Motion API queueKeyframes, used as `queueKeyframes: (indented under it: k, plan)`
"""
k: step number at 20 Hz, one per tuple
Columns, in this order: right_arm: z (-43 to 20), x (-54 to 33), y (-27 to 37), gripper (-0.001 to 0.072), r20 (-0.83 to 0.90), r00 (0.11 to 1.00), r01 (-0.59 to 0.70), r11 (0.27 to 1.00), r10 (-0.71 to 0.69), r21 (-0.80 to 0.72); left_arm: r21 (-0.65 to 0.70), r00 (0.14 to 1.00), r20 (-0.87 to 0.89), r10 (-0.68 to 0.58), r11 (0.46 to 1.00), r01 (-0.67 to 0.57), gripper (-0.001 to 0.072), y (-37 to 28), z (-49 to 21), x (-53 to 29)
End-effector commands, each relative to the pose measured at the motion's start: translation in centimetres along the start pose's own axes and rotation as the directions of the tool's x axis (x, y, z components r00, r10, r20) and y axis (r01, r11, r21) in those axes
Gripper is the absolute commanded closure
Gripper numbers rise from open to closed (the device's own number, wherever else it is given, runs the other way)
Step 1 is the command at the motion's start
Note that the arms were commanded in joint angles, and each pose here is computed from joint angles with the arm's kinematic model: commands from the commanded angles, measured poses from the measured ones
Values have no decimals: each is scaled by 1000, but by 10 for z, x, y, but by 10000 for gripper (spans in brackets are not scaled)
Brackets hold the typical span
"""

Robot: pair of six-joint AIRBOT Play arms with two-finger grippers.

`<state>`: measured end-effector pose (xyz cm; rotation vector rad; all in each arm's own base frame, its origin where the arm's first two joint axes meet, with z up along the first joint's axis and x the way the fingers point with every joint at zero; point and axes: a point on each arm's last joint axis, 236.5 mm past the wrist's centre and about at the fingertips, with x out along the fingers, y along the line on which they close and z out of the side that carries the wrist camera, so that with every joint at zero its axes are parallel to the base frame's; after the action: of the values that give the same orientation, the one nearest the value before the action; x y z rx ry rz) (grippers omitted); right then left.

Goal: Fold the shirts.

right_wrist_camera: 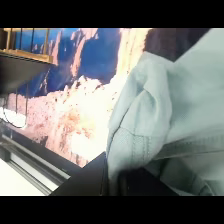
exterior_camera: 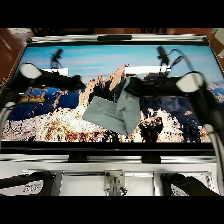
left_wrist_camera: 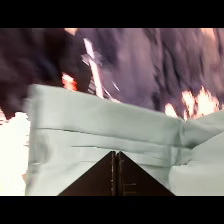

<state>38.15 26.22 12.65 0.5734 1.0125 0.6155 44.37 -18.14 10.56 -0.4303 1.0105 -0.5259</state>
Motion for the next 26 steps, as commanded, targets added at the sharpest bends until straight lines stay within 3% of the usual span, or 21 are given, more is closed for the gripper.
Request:
queueKeyframes:
  k: [1, 4, 5, 6, 7, 11, 13, 15, 17, 18, 20, 23, 26]
  plan:
    - [-21, 102, 2, 637, -23, 998, -49, 993, 51, 110, -21, 985, 129, 115, 993, -113, 677, 37, 20, -98]
    - [-52, 170, -1, 635, -111, 989, -72, 976, 97, 206, 2, 966, 219, 136, 990, -140, 677, 27, 22, -149]
    - [-54, 187, 1, 528, -103, 988, -86, 966, 115, 245, 12, 963, 233, 136, 990, -142, 676, 21, 20, -159]
    - [-52, 199, 6, 204, -86, 986, -111, 952, 140, 286, 26, 962, 238, 132, 989, -142, 677, 15, 17, -165]
    - [-47, 203, 12, 107, -70, 983, -142, 945, 169, 294, 35, 963, 237, 128, 989, -140, 677, 10, 14, -169]
    - [-30, 168, 8, 107, -119, 975, -161, 966, 188, 204, 49, 966, 224, 125, 989, -139, 676, 6, 8, -171]
    - [-34, 127, -24, 107, -231, 969, -64, 991, 89, 114, 66, 967, 222, 126, 987, -144, 676, 7, 8, -170]
    - [-40, 70, -91, 107, -339, 926, 174, 985, -164, 1, 66, 967, 223, 126, 987, -143, 676, 6, 8, -170]
    - [-49, -10, -176, 108, -417, 764, 491, 863, -493, -121, 66, 967, 223, 126, 987, -144, 677, 7, 8, -170]
    - [-57, -47, -207, 108, -450, 675, 594, 792, -585, -140, 66, 967, 222, 126, 987, -144, 677, 7, 8, -170]
    - [-86, -65, -228, 108, -513, 667, 611, 791, -540, -37, 66, 967, 221, 128, 987, -146, 676, 7, 8, -170]
    - [-130, -20, -213, 88, -531, 800, 443, 872, -279, 210, 65, 967, 221, 129, 987, -147, 677, 8, 8, -170]
    - [-135, 24, -202, 88, -420, 885, 342, 893, -202, 292, 65, 967, 221, 129, 987, -147, 677, 8, 8, -170]
